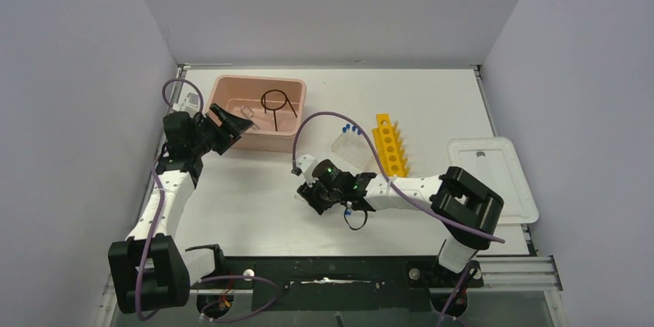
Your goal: Organize the chemistry lab equipment
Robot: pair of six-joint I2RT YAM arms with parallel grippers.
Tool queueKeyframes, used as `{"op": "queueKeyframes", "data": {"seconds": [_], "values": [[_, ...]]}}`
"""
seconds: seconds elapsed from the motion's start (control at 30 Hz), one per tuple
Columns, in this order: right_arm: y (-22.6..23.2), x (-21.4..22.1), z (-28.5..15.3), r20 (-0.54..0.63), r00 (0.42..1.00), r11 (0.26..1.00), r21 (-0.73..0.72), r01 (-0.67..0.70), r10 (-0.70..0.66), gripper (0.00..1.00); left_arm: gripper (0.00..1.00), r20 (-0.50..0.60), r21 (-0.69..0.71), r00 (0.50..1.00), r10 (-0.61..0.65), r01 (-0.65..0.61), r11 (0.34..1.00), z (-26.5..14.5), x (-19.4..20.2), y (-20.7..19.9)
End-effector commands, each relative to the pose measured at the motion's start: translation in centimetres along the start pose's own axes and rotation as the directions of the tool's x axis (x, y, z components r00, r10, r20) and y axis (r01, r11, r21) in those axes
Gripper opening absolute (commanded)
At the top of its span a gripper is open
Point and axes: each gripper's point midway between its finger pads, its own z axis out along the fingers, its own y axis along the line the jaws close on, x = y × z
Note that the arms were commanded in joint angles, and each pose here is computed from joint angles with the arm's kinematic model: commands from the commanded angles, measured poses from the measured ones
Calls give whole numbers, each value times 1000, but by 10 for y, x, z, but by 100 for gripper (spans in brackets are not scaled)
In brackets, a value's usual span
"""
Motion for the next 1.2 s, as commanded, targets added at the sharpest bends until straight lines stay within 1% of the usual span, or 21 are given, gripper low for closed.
{"op": "queueKeyframes", "data": {"seconds": [0.0, 0.17, 0.3, 0.5, 0.67, 0.77, 1.0, 1.17], "values": [[3, -19, 7, 59, 998, 1000, 4, -12, 12, 46, 72, 33, 75, 999, 33, -35, 997, -3, -11, -17], [1, -17, 12, 46, 999, 1000, 13, -4, 3, 44, 72, 32, 77, 999, 34, -37, 996, -4, -11, -16], [0, -11, 15, 32, 999, 1000, 16, -5, 4, 40, 72, 33, 78, 999, 34, -36, 996, -4, -11, -15], [-1, -5, 17, 16, 1000, 1000, 20, -4, 3, 32, 72, 24, 77, 999, 28, -30, 997, -4, -8, -13], [-3, 0, 19, 1, 1000, 1000, 31, 2, -2, 22, 72, 15, 83, 1000, 21, -22, 996, -5, -7, -12], [-6, 0, 17, 6, 1000, 999, 48, 2, -3, 18, 72, 13, 83, 1000, 19, -20, 996, -5, -6, -11], [-30, -14, 5, 42, 999, 995, 103, -6, 2, 15, 72, 9, 93, 1000, 16, -17, 996, -3, -6, -12], [-54, -33, -9, 86, 996, 990, 139, -14, 2, 13, 73, -7, 107, 1000, 11, -10, 994, 0, -5, -13]]}}
